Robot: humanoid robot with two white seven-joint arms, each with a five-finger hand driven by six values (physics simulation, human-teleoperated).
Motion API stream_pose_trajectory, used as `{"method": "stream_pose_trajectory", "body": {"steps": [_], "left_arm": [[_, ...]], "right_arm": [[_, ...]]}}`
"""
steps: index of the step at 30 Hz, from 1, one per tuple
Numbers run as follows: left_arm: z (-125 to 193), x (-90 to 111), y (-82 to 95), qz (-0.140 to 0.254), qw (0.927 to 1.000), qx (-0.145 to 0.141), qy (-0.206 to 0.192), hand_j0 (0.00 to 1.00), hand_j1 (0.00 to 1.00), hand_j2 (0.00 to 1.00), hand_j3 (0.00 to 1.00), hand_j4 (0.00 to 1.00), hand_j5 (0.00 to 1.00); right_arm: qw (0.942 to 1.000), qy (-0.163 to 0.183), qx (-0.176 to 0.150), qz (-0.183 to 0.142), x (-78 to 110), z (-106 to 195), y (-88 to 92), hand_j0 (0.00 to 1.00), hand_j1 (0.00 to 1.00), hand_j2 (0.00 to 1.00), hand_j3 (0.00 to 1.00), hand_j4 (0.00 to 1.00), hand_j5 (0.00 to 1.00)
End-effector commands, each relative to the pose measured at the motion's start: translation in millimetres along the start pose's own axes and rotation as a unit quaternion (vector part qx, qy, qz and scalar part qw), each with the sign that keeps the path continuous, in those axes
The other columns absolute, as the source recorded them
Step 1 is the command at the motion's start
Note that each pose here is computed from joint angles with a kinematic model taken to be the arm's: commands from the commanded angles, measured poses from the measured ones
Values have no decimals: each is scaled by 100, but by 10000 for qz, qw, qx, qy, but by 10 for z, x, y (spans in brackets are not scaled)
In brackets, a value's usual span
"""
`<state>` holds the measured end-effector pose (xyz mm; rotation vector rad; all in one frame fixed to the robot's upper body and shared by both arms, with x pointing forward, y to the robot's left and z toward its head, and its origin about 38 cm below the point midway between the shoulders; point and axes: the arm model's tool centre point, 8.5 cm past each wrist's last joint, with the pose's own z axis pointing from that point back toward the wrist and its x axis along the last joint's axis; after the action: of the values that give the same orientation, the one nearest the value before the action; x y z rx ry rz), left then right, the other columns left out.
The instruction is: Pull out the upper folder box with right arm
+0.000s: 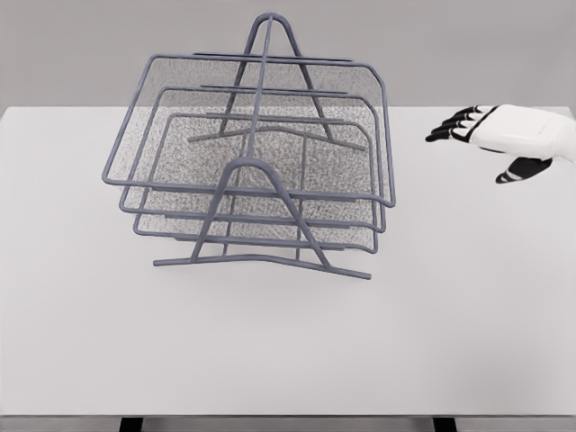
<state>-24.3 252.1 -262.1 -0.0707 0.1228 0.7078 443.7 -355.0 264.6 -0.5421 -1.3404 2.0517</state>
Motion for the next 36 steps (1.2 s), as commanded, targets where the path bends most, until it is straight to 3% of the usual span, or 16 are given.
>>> {"method": "stream_pose_trajectory", "body": {"steps": [1,2,4,5,10,17,22,26,36], "left_arm": [[0,-1,0,-3,10000,-1,1,100,100,100,100,100,100],[0,-1,0,-2,10000,-1,1,100,100,100,100,100,100],[0,-1,0,5,10000,-2,1,100,100,100,100,100,100],[0,-1,0,5,10000,-2,1,100,100,100,100,100,100],[0,-1,0,-3,10000,0,1,100,100,100,100,100,100],[0,-1,0,-3,10000,-1,1,100,100,100,100,100,100],[0,-1,0,-3,10000,-1,1,100,100,100,100,100,100],[0,-1,2,-3,10000,7,1,100,100,100,100,100,100],[0,-1,0,-3,10000,-1,1,100,100,100,100,100,100]], "right_arm": [[10000,-18,-15,-41,11,-98,26,100,100,100,100,100,100],[9990,-217,-390,-11,108,-286,-193,100,100,100,100,100,100],[9978,-209,-532,321,190,-557,-417,100,100,100,100,100,100],[9981,-265,-540,118,190,-692,-353,100,100,100,100,100,100],[9959,-614,-669,43,425,-982,-375,100,100,100,100,100,100],[9969,-629,-469,59,440,-985,-247,100,100,100,100,100,100],[9972,-679,-311,-92,482,-1018,-30,100,100,100,100,100,100],[9998,-172,-107,38,141,-625,-26,100,100,100,100,100,100],[9978,588,276,112,-296,9,63,100,100,100,100,100,100]]}}
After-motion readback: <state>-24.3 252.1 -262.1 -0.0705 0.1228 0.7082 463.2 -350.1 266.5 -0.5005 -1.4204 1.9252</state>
